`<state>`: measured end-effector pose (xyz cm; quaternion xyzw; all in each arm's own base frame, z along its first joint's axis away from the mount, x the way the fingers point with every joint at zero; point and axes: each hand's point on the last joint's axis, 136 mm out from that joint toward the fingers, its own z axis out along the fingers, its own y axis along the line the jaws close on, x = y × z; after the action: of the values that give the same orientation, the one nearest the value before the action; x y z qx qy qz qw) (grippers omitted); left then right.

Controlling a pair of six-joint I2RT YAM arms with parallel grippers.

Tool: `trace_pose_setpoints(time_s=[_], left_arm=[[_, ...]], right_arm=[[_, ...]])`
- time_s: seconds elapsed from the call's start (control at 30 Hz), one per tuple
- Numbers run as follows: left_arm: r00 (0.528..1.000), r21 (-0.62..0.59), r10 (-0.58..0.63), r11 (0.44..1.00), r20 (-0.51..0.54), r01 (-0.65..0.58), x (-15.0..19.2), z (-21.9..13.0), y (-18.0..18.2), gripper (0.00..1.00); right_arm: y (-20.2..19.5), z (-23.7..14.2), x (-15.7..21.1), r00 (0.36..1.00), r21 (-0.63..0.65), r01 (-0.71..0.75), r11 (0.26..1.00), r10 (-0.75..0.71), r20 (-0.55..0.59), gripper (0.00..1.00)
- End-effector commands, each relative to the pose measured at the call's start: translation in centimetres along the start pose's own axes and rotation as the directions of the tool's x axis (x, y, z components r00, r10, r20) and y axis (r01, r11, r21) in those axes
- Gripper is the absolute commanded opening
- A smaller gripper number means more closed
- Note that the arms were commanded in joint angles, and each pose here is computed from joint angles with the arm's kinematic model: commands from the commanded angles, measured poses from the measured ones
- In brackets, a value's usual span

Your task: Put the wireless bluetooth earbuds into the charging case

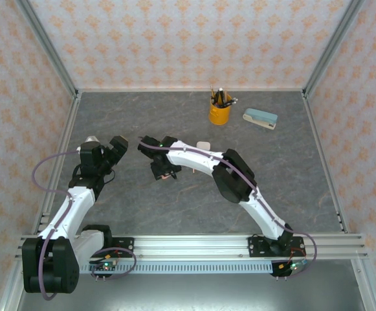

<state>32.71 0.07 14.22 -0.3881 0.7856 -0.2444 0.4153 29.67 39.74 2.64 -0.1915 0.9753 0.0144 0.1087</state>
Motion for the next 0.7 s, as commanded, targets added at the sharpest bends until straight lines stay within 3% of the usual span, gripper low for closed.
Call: trace_pose_setpoints(time_s=[0.0,0.2,0.43,0.67], left_arm=[[1.000,0.033,-0.005,0.999,0.017,0.004,-0.8,-0.1,-1.0,1.00],[1.000,0.040,-0.006,0.999,0.012,0.006,-0.8,-0.1,-1.2,1.00],[1.000,0.046,-0.009,0.999,0.010,0.008,-0.8,-0.2,-1.4,1.00],[1.000,0.048,-0.010,0.999,0.011,0.009,-0.8,-0.3,-1.4,1.00]], right_arm=[[-3.4,-0.6,1.6,0.980,0.113,-0.200,0.973,0.199,0.020,0.58],[-4.4,-0.2,4.3,0.954,0.114,-0.300,0.947,0.301,0.011,0.59],[-5.0,0.5,5.1,0.960,0.206,-0.270,0.941,0.278,-0.013,0.76],[-5.2,0.9,5.0,0.961,0.227,-0.268,0.936,0.277,-0.009,0.77]])
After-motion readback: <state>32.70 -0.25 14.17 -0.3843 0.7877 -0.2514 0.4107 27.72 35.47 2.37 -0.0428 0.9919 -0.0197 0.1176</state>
